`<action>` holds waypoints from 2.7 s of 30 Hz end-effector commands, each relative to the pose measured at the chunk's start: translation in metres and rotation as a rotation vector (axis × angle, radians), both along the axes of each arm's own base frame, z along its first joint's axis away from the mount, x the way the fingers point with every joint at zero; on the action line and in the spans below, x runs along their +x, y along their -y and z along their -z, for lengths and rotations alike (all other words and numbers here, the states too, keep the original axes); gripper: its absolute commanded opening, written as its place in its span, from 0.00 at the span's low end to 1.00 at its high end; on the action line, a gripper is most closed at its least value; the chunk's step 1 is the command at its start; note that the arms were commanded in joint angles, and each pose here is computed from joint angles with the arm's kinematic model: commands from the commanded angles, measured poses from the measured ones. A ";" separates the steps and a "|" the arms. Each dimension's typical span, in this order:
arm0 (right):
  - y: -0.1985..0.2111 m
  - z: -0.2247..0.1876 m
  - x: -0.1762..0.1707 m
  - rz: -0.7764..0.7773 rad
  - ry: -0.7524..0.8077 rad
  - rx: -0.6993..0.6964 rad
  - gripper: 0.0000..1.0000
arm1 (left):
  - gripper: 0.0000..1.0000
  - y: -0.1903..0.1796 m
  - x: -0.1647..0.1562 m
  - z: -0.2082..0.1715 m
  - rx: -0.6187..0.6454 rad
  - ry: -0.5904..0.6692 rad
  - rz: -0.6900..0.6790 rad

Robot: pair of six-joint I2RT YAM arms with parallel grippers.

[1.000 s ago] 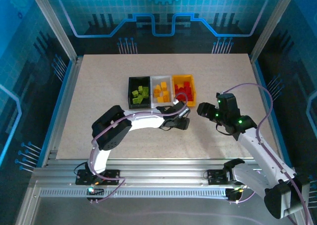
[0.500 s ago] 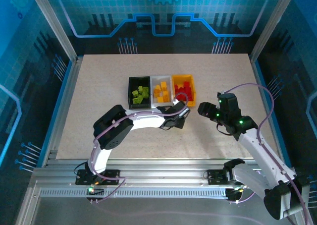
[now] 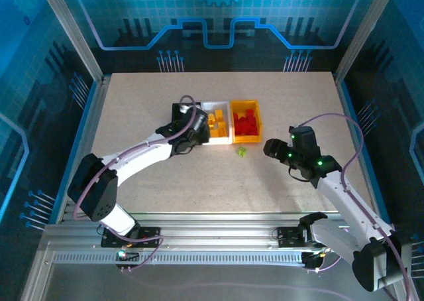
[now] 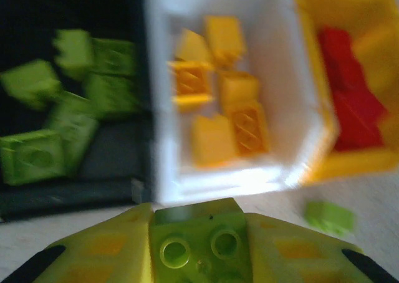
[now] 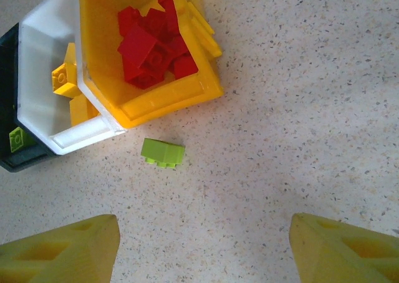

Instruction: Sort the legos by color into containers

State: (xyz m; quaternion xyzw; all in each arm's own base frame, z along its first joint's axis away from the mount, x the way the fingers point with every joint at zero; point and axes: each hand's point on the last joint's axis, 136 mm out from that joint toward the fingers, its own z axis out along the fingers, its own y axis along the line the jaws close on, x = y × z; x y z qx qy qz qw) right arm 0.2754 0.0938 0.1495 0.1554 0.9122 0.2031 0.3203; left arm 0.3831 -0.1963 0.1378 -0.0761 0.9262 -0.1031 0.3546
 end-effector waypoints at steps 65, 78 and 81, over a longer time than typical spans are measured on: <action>-0.130 0.053 0.070 -0.310 -0.101 -0.238 0.33 | 0.99 -0.074 -0.166 0.054 -0.175 -0.104 -0.122; -0.287 0.003 0.132 -0.569 0.072 -0.116 0.38 | 0.99 -0.084 -0.177 0.053 -0.187 -0.107 -0.142; -0.306 0.009 0.151 -0.582 0.073 -0.119 0.42 | 0.99 -0.085 -0.179 0.052 -0.192 -0.110 -0.138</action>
